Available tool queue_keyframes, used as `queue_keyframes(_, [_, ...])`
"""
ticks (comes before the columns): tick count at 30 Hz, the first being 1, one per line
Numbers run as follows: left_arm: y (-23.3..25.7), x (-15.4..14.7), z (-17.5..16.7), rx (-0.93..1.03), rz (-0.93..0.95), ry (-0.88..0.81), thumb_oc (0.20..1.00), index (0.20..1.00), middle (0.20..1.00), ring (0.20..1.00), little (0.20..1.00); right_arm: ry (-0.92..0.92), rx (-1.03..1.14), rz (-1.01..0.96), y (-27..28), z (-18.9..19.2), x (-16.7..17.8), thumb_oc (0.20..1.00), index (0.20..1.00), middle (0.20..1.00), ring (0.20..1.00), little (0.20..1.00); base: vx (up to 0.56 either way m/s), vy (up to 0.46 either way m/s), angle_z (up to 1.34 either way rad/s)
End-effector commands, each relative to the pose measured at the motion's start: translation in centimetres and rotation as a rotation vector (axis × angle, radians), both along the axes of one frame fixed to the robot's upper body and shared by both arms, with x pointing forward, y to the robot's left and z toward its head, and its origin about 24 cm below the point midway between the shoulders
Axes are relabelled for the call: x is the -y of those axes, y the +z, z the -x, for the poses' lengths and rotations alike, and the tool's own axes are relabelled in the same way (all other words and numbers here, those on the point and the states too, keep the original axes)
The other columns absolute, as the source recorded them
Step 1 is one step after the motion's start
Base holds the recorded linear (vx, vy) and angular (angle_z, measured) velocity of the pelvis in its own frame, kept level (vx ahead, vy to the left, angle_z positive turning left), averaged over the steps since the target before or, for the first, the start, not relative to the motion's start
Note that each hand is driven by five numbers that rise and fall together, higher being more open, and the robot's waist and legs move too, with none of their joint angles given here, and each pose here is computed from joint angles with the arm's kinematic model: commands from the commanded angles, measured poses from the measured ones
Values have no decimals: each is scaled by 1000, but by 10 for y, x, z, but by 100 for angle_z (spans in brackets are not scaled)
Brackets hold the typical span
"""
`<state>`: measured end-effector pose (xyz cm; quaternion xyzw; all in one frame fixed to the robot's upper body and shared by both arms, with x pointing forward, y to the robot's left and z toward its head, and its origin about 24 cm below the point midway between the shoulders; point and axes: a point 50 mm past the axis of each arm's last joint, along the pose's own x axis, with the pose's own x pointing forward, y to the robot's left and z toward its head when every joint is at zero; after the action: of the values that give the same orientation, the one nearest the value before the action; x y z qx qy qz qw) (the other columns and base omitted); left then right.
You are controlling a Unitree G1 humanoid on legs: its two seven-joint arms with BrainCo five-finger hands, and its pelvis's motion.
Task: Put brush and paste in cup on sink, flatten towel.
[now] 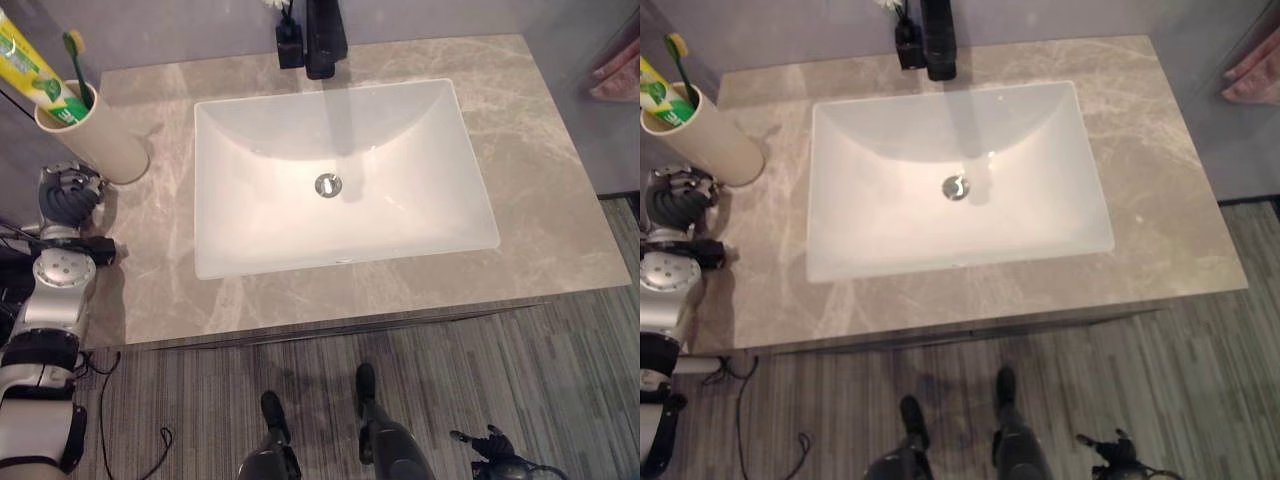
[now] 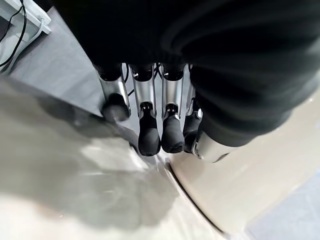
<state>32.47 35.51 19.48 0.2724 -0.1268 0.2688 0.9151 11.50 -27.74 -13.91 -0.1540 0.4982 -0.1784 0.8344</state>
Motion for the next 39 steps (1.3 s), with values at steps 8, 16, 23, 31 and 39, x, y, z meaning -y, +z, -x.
queue_keyframes(8, [41, 4, -13, 104, -56, 32, 200, 200, 200, 200, 200, 92, 90, 31, 11, -28, -3, 1000, 1000, 1000, 1000, 1000, 5, 3, -5])
queue_keyframes(16, [75, 19, -32, 127, -147, 76, 200, 200, 200, 200, 200, 118, 73, 49, 10, -29, -5, 1000, 1000, 1000, 1000, 1000, 0, 0, 0])
queue_keyframes(23, [97, 4, -31, 100, -175, 169, 200, 200, 200, 200, 200, 140, 47, 48, 8, -27, -7, 1000, 1000, 1000, 1000, 1000, 14, -1, -8])
queue_keyframes(31, [92, -11, -27, 42, -159, 217, 200, 200, 200, 200, 200, 127, 28, 58, 8, -23, -1, 1000, 1000, 1000, 1000, 1000, 13, 2, -4])
queue_keyframes(39, [116, -32, -13, 81, -99, 308, 200, 200, 200, 200, 200, 112, 44, 72, 13, -27, 8, 1000, 1000, 1000, 1000, 1000, -5, 8, -5])
